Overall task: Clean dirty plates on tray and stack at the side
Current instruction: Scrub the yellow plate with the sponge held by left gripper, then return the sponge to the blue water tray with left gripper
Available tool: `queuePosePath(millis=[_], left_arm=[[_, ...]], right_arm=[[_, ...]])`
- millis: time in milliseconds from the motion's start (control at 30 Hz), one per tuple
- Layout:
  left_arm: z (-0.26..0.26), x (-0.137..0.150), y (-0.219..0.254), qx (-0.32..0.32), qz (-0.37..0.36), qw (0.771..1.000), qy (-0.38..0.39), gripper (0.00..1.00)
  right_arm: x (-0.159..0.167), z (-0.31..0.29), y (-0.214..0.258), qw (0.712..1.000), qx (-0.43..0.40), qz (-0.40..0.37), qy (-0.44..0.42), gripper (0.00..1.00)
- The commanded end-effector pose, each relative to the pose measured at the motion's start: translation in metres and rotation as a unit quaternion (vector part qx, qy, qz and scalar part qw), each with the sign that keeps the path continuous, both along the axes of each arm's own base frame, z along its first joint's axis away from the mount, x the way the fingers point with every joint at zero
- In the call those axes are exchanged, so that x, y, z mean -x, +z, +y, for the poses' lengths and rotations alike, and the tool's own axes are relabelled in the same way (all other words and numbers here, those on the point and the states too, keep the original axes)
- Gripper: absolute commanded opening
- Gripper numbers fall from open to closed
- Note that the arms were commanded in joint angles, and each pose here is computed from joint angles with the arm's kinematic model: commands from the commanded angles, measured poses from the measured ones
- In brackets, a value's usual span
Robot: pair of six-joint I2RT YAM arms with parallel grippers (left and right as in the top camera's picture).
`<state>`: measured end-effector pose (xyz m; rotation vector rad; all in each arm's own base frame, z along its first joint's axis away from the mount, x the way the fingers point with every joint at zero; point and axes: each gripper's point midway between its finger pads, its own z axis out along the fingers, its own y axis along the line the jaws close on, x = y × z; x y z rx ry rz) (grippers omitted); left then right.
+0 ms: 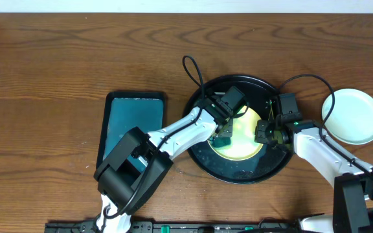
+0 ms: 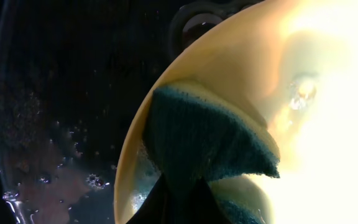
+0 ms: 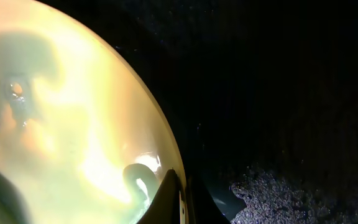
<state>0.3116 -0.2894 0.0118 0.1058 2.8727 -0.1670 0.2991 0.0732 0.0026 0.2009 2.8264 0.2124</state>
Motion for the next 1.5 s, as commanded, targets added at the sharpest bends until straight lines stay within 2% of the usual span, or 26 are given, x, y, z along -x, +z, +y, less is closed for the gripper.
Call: queuePosePath(millis=[0, 67, 167, 233, 333, 400, 500, 633, 733, 833, 900, 1100, 1233, 1367, 1467], left_arm=[[0.020, 0.002, -0.042, -0.017, 0.032, 0.999, 0.019, 0.07], [-0.014, 0.006, -0.038, 0.068, 0.057, 0.996, 0.028, 0.07], [-0.049, 0.012, -0.032, 0.137, 0.070, 0.988, 0.024, 0.08], [-0.072, 0.020, -0.028, 0.169, 0.070, 0.983, 0.001, 0.08], [-0.093, 0.035, -0.025, 0.180, 0.065, 0.981, -0.029, 0.08], [-0.092, 0.037, -0.026, 0.174, 0.064, 0.982, -0.030, 0.08], [-0.070, 0.032, -0.034, 0.130, 0.058, 0.990, -0.007, 0.08], [-0.006, 0.018, -0.047, 0.010, 0.042, 0.998, 0.045, 0.07], [0.048, 0.007, -0.046, -0.094, 0.016, 0.992, 0.082, 0.08], [0.078, -0.003, -0.030, -0.156, -0.007, 0.983, 0.096, 0.08], [0.084, -0.009, -0.017, -0.175, -0.026, 0.979, 0.098, 0.08], [0.072, -0.016, 0.028, -0.148, -0.051, 0.984, 0.083, 0.07], [0.068, -0.013, 0.074, -0.101, -0.075, 0.988, 0.086, 0.08], [0.084, -0.004, 0.129, -0.067, -0.105, 0.987, 0.100, 0.07], [0.116, 0.003, 0.162, -0.061, -0.118, 0.985, 0.113, 0.08]], right_arm=[[0.014, -0.010, -0.017, 0.999, 0.029, 0.031, 0.000, 0.01], [0.014, -0.010, -0.017, 0.999, 0.030, 0.031, 0.002, 0.01], [0.014, -0.009, -0.017, 0.999, 0.030, 0.030, 0.003, 0.01], [0.014, -0.009, -0.017, 0.999, 0.030, 0.031, 0.004, 0.01], [0.014, -0.009, -0.017, 0.999, 0.030, 0.030, 0.003, 0.01], [0.014, -0.009, -0.017, 0.999, 0.030, 0.030, 0.003, 0.01], [0.014, -0.009, -0.017, 0.999, 0.030, 0.031, 0.003, 0.01], [0.014, -0.009, -0.017, 0.999, 0.030, 0.031, 0.003, 0.01], [0.015, -0.010, -0.017, 0.999, 0.031, 0.032, 0.003, 0.01], [0.015, -0.010, -0.017, 0.999, 0.031, 0.032, 0.003, 0.01], [0.015, -0.010, -0.017, 0.999, 0.031, 0.032, 0.003, 0.01], [0.015, -0.010, -0.017, 0.999, 0.031, 0.032, 0.004, 0.01], [0.015, -0.010, -0.017, 0.999, 0.032, 0.032, 0.009, 0.01], [0.015, -0.010, -0.017, 0.999, 0.035, 0.031, 0.018, 0.01], [0.015, -0.010, -0.017, 0.999, 0.036, 0.030, 0.022, 0.01]])
